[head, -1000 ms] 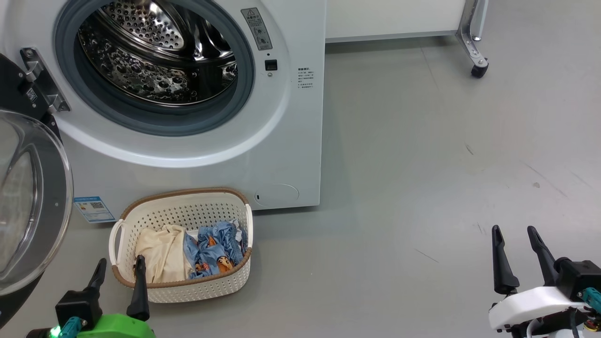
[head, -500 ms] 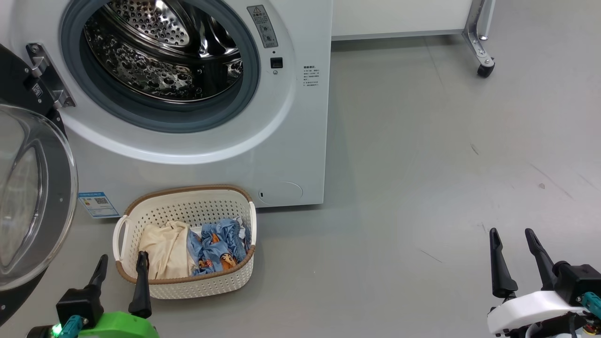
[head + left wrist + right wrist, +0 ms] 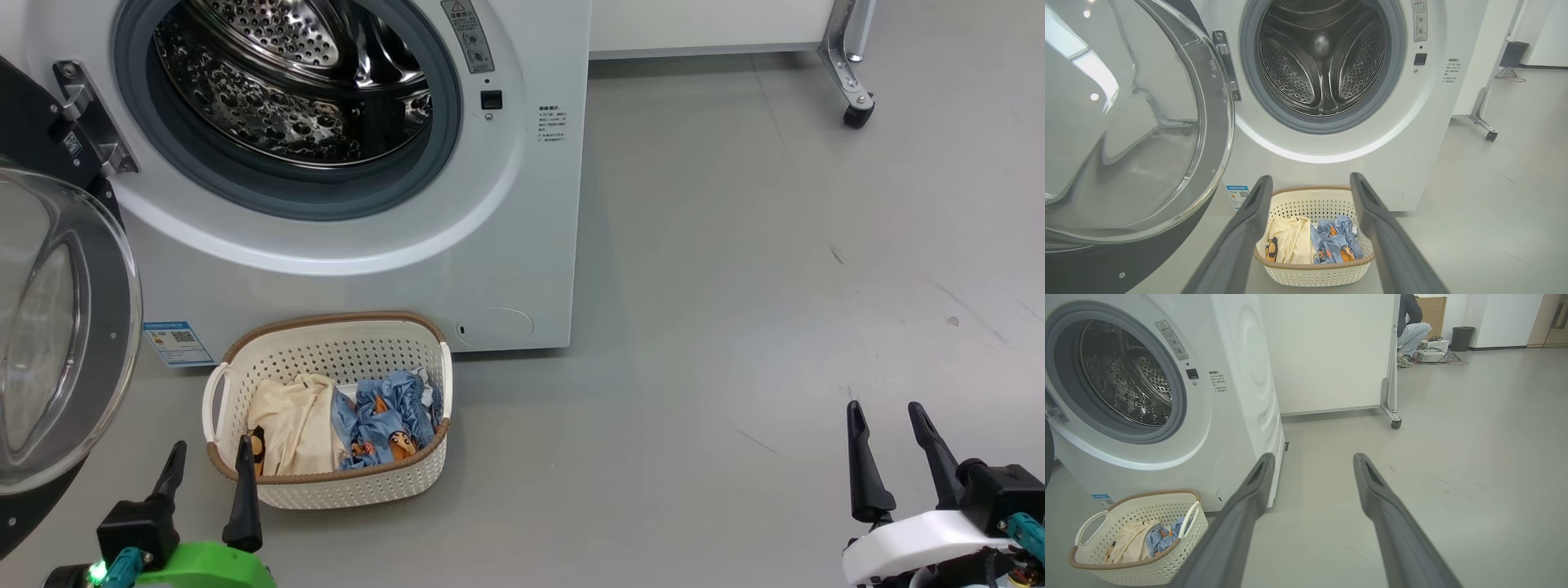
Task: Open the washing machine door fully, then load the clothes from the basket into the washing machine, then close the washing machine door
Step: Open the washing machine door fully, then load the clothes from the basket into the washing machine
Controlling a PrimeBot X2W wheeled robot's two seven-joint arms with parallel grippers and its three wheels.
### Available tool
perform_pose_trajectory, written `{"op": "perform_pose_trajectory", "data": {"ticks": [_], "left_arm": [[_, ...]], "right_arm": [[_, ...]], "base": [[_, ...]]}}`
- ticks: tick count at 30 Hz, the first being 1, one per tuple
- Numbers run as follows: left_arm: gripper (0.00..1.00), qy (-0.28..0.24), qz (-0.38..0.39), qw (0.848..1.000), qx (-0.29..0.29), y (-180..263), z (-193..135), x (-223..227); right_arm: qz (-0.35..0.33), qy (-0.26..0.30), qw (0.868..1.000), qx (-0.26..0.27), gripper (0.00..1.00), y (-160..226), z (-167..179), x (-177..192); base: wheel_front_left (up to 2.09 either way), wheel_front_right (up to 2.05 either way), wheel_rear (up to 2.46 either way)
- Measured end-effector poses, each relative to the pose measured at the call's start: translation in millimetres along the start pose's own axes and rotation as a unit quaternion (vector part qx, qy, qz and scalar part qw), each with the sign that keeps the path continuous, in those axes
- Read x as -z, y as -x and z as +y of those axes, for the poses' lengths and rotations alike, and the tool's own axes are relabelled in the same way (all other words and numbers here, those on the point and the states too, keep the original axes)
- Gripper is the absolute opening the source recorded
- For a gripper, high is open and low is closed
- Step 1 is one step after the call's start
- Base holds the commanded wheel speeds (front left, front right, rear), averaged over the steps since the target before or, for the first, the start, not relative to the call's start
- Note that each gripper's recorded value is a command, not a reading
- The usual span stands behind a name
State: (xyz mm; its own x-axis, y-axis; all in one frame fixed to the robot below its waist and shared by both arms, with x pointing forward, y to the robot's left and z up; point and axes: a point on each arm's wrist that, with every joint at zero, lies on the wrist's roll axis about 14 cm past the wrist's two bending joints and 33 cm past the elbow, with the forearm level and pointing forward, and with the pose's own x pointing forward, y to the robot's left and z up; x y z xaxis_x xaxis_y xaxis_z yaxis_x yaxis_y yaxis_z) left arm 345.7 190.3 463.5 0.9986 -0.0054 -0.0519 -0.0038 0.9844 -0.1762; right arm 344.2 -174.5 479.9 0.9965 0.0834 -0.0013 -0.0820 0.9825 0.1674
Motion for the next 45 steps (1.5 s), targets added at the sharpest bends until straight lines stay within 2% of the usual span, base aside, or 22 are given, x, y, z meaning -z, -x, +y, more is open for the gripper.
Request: {"op": "perform_pose_trajectory", "data": {"ticks": [27,45], "left_arm": [[1.00,-0.003,0.000,1.000,-0.017,2,9,0],[1.00,-0.003,-0.005,1.000,-0.029,2,16,-3]], "right_arm": [[0.011,0.000,1.000,-0.006,1.00,-5,3,7],[0.018,-0.001,1.000,-0.007,1.00,-7,4,11]], "base": [[0.03,-0.03,0.00],[0.64,-0.64,0.00]]}}
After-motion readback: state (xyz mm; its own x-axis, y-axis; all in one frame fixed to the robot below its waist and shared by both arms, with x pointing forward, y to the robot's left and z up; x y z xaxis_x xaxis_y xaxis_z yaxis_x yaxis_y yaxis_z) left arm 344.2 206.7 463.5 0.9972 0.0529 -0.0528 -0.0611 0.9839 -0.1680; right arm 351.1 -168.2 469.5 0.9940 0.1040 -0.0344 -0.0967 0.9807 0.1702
